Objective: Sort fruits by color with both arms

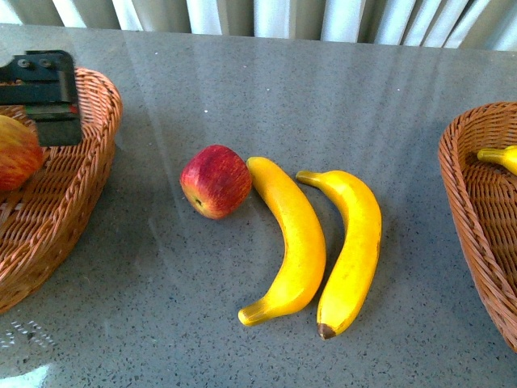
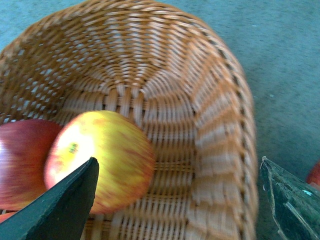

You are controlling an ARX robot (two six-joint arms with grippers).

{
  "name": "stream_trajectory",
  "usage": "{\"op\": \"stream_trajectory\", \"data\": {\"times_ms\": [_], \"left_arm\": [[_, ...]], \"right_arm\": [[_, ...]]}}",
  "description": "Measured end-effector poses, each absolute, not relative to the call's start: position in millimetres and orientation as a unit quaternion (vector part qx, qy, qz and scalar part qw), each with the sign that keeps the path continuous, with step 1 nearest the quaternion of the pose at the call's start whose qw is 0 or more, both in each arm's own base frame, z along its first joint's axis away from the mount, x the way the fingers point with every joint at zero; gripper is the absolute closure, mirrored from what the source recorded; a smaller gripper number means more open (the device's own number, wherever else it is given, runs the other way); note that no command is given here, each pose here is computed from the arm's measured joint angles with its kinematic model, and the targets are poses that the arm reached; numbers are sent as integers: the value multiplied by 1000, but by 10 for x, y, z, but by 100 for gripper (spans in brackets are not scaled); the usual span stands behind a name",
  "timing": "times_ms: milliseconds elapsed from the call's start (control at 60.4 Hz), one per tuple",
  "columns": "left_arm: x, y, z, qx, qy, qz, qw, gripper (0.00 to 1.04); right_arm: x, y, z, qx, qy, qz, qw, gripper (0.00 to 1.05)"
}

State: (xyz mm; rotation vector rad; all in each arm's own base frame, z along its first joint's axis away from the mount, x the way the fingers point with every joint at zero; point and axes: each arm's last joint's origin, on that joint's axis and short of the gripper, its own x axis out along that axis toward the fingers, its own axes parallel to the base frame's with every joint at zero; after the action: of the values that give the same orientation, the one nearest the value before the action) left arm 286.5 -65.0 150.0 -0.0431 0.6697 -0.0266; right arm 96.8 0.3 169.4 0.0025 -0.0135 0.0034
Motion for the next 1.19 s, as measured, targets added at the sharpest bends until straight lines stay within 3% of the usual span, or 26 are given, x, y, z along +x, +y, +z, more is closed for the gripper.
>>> {"op": "stream_trajectory", "data": {"times_ms": [348, 447, 613, 762, 1193], "left_arm": [[2626, -1565, 1643, 42, 277, -161, 946, 9], [2553, -1804, 1572, 76, 276, -247, 926, 9], [2556, -1886, 1399, 140, 298, -316, 890, 9], [2675, -1843, 1325, 198, 308, -326, 872, 9], [3057, -1719, 1352, 204, 321, -290, 878, 9]], "right_arm": [[968, 3, 1694, 1, -7, 2, 1000, 9], [968, 3, 1694, 1, -7, 2, 1000, 9], [968, 3, 1694, 1, -7, 2, 1000, 9], [968, 3, 1694, 1, -7, 2, 1000, 9], [968, 3, 1694, 1, -7, 2, 1000, 9]]}}
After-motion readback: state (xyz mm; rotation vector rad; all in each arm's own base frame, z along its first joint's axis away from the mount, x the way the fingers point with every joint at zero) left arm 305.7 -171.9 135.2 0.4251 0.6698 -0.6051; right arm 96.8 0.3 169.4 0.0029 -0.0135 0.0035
